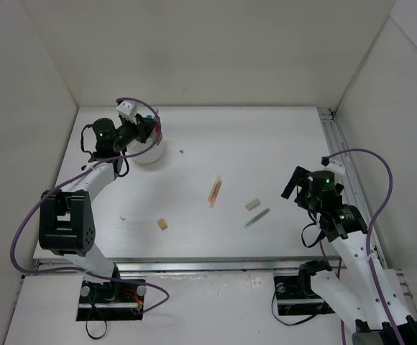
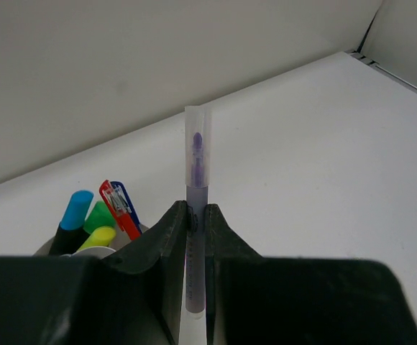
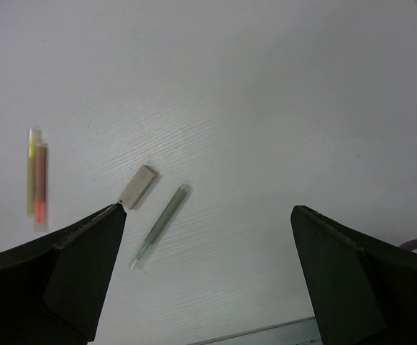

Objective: Sort the stationery into containers
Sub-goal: Place the pen in the storage box.

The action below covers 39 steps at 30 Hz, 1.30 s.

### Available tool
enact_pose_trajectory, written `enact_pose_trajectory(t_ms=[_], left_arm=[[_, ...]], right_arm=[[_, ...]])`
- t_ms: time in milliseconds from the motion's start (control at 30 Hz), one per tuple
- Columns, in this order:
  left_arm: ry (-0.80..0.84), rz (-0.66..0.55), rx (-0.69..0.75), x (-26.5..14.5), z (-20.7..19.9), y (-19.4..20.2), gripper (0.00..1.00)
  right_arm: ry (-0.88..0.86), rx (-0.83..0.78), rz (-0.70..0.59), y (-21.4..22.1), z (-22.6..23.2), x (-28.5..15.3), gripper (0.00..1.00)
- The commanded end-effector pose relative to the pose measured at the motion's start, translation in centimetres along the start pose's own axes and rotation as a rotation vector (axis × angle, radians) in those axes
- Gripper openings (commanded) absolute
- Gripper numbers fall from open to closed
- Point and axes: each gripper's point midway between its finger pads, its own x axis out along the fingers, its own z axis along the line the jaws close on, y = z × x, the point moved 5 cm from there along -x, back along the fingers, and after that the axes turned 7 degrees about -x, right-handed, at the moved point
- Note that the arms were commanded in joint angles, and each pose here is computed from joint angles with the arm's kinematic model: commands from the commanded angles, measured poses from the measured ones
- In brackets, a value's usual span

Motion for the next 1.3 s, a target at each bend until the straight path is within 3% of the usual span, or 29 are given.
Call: enact_pose_trajectory(t_ms=[0,433,600,767,1267], left_arm=[[0.052,-0.144,0.119,0.2,-0.5,-4.1,0.0],[0.005,-0.068,0.119,2.4,3.8,-0.7,0.0],[-0.033,-0.089,0.12,2.2,5.6,-0.3,0.0],[0.033,-0.099,0.183,2.0,5.6,0.7,0.0],[0.129,-0.164,0.131,0.2,6.1,2.8,0.0]], right_arm=[[0.03,-0.011,-0.069,-2.6,0.1,-0.1,0.98],[0.053,-0.036,-0.076,-3.7,0.3,0.3,0.98],[0.056,-0.039,-0.088,-4.1,0.3,0.2,0.98],[0.067,-0.037,-0.09,-4.3,0.2,0.3,0.98],[0.075,-0.04,-0.106,-4.5,0.1,0.1,0.98]])
